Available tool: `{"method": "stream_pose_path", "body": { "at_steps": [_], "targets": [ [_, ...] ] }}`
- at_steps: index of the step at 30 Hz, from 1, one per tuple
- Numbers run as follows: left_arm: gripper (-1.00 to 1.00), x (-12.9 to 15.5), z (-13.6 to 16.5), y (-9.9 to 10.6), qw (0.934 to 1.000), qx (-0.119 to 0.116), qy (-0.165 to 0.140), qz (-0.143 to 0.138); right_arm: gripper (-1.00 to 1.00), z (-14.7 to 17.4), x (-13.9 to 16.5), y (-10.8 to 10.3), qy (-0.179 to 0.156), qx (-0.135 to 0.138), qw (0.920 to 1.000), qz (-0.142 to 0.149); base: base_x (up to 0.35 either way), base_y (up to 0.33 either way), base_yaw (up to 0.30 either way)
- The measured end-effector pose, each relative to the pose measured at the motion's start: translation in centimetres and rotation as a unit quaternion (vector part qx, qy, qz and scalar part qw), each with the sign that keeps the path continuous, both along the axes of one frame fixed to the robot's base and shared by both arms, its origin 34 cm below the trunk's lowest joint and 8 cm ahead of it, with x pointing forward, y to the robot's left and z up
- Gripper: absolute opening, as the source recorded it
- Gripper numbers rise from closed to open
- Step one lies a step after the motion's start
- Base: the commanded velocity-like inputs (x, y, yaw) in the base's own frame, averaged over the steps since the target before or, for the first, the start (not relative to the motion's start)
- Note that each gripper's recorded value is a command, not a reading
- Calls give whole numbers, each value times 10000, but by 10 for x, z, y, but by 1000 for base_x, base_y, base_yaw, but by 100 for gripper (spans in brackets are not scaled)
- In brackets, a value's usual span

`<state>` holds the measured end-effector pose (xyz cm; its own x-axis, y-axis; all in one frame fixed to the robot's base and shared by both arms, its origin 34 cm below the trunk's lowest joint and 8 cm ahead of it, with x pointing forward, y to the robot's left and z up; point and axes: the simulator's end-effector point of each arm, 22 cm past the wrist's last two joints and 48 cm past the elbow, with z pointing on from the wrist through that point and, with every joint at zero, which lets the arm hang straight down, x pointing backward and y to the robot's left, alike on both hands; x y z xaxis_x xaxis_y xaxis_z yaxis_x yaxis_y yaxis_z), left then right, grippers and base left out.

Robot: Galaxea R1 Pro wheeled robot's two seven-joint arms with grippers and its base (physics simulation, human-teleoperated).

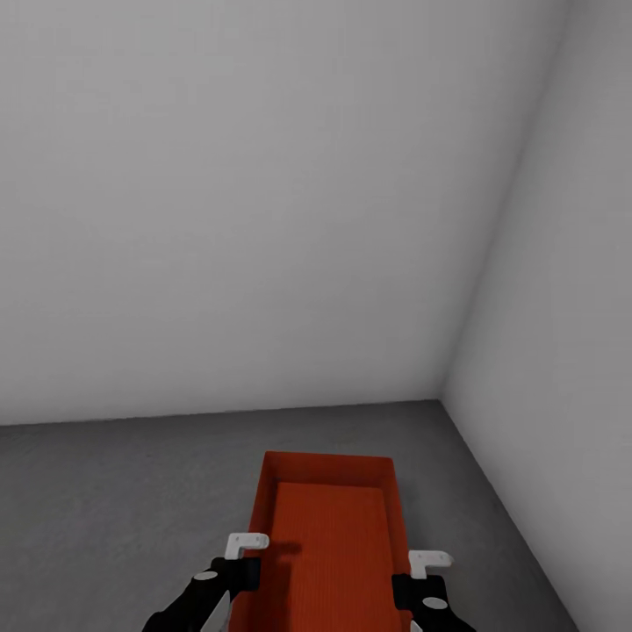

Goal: Move the two storage containers from the living room to the garage. In the garage, place one container on the floor and stack the other container on top of it (either order is fine).

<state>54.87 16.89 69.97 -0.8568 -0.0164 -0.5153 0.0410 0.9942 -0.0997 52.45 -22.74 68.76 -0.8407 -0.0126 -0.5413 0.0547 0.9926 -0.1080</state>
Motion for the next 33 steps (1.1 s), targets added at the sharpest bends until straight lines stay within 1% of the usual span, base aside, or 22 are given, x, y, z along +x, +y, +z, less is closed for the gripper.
{"method": "stream_pose_path", "body": {
  "at_steps": [3,7,33],
  "targets": [
    [-100,0,0,0,10000,0,0,-1,-100,0,0,0,0,-1,10000,0,0,0,-214],
    [-100,0,0,0,10000,0,0,1,-100,0,0,0,-1,2,10000,2,0,0,-64],
    [-100,0,-4,0,10000,14,59,-8,-100,-6,-2,0,50,24,10000,-24,0,0,-2]
  ]
}}
